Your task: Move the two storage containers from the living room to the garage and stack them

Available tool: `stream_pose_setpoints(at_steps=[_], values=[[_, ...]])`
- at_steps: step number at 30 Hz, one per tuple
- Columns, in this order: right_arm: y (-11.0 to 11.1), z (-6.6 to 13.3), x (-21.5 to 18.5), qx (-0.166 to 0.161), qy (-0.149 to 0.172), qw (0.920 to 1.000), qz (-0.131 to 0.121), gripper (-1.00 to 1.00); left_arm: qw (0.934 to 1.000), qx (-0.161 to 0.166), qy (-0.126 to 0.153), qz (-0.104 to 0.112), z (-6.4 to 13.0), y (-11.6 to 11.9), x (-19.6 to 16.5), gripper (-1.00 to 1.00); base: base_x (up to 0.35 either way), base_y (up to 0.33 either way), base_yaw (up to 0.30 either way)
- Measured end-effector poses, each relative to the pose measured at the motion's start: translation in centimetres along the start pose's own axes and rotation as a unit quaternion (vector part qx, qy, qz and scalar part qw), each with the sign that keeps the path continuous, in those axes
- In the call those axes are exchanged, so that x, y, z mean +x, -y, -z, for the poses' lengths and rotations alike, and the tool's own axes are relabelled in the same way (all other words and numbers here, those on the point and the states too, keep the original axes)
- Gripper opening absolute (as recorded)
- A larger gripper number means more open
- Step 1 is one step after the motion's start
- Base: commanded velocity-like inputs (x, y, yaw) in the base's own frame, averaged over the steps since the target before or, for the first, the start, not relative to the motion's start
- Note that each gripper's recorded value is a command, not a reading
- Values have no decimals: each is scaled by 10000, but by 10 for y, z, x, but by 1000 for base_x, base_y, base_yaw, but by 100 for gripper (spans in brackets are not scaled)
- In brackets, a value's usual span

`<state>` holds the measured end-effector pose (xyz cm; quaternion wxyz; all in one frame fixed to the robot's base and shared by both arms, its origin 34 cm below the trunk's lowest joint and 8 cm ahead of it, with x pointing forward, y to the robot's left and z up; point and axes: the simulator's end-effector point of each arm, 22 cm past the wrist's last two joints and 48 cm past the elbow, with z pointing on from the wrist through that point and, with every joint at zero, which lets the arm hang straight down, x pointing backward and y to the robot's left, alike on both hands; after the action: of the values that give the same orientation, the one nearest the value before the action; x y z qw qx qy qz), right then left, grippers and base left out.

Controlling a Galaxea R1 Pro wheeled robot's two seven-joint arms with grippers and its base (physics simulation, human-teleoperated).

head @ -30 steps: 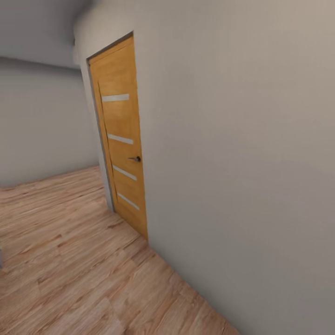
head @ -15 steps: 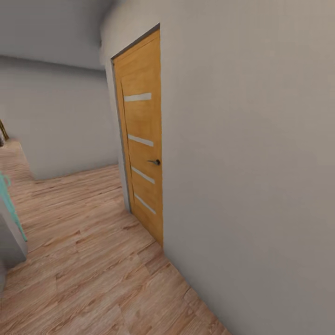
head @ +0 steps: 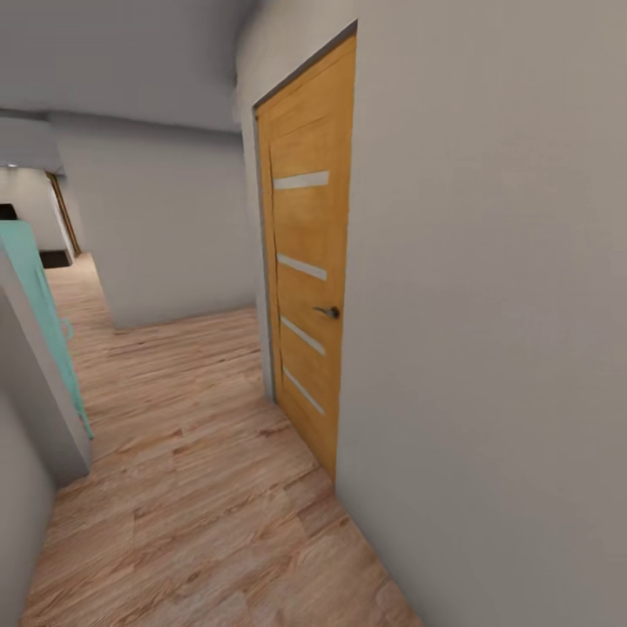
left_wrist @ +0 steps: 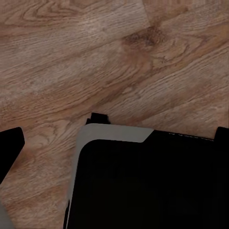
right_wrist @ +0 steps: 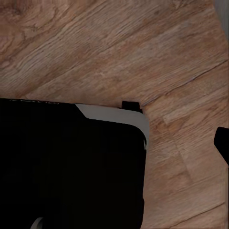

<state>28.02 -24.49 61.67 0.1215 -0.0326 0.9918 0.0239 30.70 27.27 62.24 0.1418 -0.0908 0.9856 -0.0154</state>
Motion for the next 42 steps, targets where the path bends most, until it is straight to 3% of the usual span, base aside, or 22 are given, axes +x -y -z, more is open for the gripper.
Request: stream_pose_setpoints(at_steps=[42], values=[[0,0,0,0,2,10000,0,100,10000,-37,7,-3,0,-6,-1,100,322,0,270]])
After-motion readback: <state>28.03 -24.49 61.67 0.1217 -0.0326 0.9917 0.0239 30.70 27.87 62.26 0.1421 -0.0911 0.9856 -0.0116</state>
